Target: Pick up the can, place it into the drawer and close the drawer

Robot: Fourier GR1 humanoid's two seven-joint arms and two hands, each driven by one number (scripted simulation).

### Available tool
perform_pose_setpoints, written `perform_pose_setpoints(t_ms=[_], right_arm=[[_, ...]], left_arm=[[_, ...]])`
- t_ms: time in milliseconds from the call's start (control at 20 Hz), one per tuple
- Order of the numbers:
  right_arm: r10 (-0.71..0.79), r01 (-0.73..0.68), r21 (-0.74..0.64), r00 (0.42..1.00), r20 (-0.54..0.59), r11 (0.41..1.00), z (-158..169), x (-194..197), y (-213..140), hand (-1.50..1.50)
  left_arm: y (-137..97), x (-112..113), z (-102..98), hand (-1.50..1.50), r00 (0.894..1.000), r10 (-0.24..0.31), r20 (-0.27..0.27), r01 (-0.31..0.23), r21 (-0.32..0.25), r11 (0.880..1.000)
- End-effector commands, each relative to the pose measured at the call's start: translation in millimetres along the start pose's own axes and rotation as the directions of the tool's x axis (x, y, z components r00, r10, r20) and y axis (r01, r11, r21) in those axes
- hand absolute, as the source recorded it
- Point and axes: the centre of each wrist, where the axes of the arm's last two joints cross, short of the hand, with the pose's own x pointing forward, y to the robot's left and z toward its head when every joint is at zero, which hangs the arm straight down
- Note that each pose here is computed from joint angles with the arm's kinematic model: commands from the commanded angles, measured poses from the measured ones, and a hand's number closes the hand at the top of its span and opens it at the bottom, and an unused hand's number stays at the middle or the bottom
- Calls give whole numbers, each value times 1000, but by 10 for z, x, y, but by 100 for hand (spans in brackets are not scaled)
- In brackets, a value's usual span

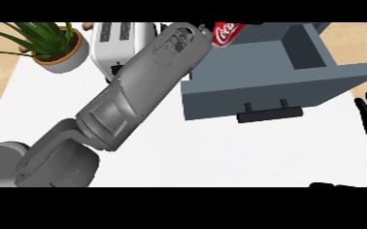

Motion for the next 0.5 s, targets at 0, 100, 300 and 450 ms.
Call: perform_pose_setpoints(t_ms=[0,100,300,450], right_arm=[[22,-22,10,1000,13,1000,-87,-2,-27,-150],[-6,6,12,1000,5,1000,-86,36,71,-150],[14,-14,17,1000,10,1000,-163,-37,-13,-150],[13,-13,20,1000,12,1000,-95,-21,0,-150]], left_arm=[[-1,-18,-16,150,999,-40,17,40,4,999],[9,-244,33,150,998,-60,20,60,11,998],[-2,-120,-2,-150,998,-70,4,70,56,996],[20,-374,57,-150,998,-56,-13,57,72,996]])
